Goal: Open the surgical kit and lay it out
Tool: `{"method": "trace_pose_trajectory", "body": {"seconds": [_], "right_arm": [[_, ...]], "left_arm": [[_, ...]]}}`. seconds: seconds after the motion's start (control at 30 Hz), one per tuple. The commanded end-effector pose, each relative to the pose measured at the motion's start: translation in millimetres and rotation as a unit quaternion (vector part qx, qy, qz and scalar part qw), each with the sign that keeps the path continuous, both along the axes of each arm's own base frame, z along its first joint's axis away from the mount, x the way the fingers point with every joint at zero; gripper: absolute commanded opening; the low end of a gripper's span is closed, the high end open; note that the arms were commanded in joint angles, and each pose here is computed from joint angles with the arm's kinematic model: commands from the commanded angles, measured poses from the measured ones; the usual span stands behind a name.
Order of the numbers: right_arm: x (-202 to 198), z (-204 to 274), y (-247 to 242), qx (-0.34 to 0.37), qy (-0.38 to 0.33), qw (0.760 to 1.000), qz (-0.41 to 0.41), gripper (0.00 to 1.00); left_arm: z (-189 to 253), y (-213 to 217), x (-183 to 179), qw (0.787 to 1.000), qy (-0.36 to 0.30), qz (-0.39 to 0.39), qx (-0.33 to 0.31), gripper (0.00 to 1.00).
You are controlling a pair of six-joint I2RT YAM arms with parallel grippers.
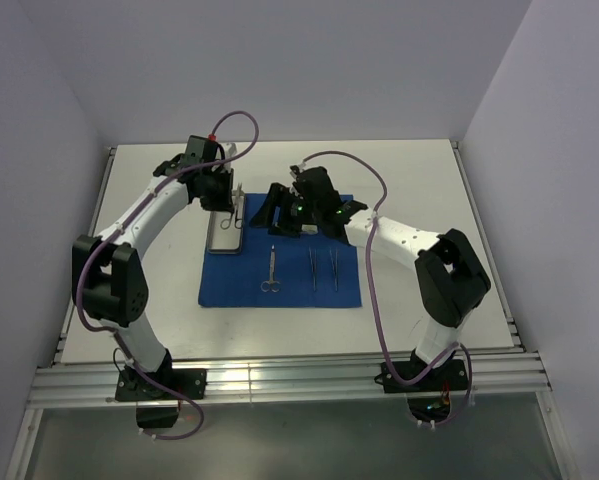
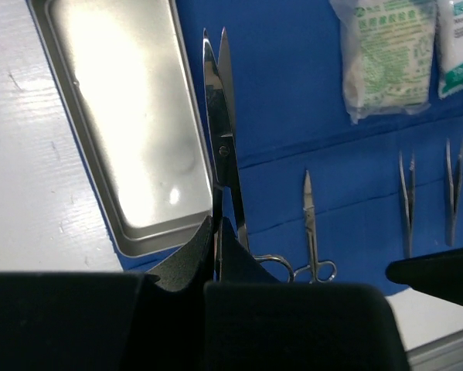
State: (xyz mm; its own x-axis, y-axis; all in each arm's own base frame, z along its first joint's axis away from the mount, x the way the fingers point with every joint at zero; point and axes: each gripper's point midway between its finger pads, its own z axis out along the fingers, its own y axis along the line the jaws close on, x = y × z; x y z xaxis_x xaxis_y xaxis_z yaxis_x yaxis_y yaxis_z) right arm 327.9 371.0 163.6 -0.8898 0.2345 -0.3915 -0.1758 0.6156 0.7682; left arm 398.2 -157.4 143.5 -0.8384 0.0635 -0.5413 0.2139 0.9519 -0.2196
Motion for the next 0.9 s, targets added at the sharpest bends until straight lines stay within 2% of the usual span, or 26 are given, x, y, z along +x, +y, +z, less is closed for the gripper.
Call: {"method": "trace_pose_trajectory", "body": {"seconds": [0.0,0.37,0.87], "right_arm": [[8.2,40.4,18.1,0.053,-0.042,0.998,0.015,0.74],[12.6,35.1,35.0,0.062,-0.034,0.997,0.019,0.68],[14.0,26.3,47.7,0.059,-0.027,0.997,0.036,0.46]], "left_arm": [[32.2,-15.7,-8.5,0.999,-0.029,-0.019,-0.039,0.0],[41.5,-25.5,-18.4,0.997,-0.034,-0.032,-0.056,0.0],[49.0,-34.9,-24.6,0.996,-0.035,-0.048,-0.069,0.0]]}}
